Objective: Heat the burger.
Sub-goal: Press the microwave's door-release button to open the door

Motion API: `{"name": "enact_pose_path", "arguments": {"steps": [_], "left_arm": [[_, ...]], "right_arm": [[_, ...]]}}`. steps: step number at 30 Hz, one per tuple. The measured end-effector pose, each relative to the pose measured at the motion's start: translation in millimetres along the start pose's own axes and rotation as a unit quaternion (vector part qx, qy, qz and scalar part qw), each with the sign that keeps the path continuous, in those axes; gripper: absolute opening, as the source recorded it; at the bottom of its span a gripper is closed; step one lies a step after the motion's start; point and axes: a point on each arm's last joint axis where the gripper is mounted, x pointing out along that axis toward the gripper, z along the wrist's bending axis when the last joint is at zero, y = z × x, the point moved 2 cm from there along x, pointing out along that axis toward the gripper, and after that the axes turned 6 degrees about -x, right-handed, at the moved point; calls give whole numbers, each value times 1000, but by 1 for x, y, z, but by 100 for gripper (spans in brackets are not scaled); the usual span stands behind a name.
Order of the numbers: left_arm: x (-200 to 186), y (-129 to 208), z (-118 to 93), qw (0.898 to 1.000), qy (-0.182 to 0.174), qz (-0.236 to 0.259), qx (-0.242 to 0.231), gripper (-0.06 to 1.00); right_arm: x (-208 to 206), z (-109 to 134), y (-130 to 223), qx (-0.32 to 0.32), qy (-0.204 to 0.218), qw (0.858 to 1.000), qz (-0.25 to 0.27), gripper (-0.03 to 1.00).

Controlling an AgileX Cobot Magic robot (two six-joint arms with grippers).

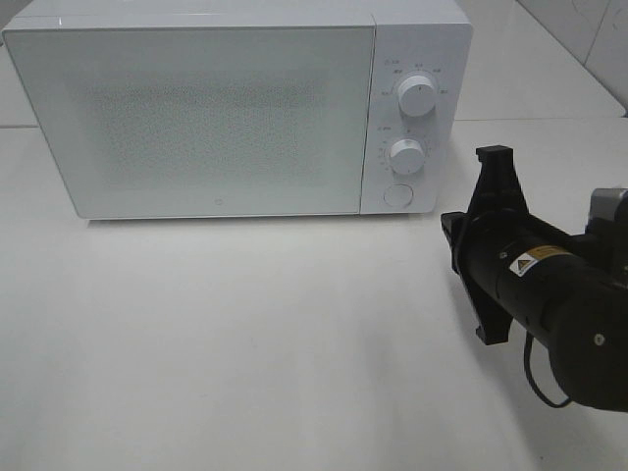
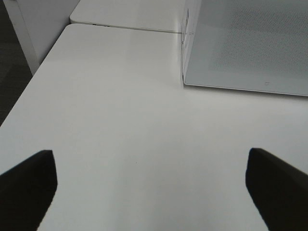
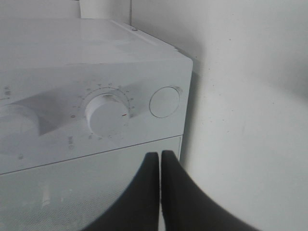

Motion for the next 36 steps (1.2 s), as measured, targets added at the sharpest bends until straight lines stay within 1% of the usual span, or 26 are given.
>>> {"name": "enact_pose_path", "arguments": {"steps": [4, 17, 21, 26, 30, 36], "left_arm": [[0, 0, 0, 1000, 0, 0, 0, 99], [0, 0, 0, 1000, 0, 0, 0, 99], [0, 0, 0, 1000, 0, 0, 0, 99], [0, 0, 0, 1000, 0, 0, 0, 99], [0, 0, 0, 1000, 0, 0, 0, 99], [0, 0, 0, 1000, 0, 0, 0, 99]], "right_arm": [[19, -4, 3, 16, 14, 1000, -1, 0], [60, -5, 21, 21, 17, 1000, 1, 0], [78, -8, 16, 29, 20, 999, -13, 0], [91, -8, 14, 33, 21, 999, -17, 0], [97, -5, 15, 33, 16, 999, -15, 0], [104, -1, 7, 45, 12, 999, -29, 0]]}}
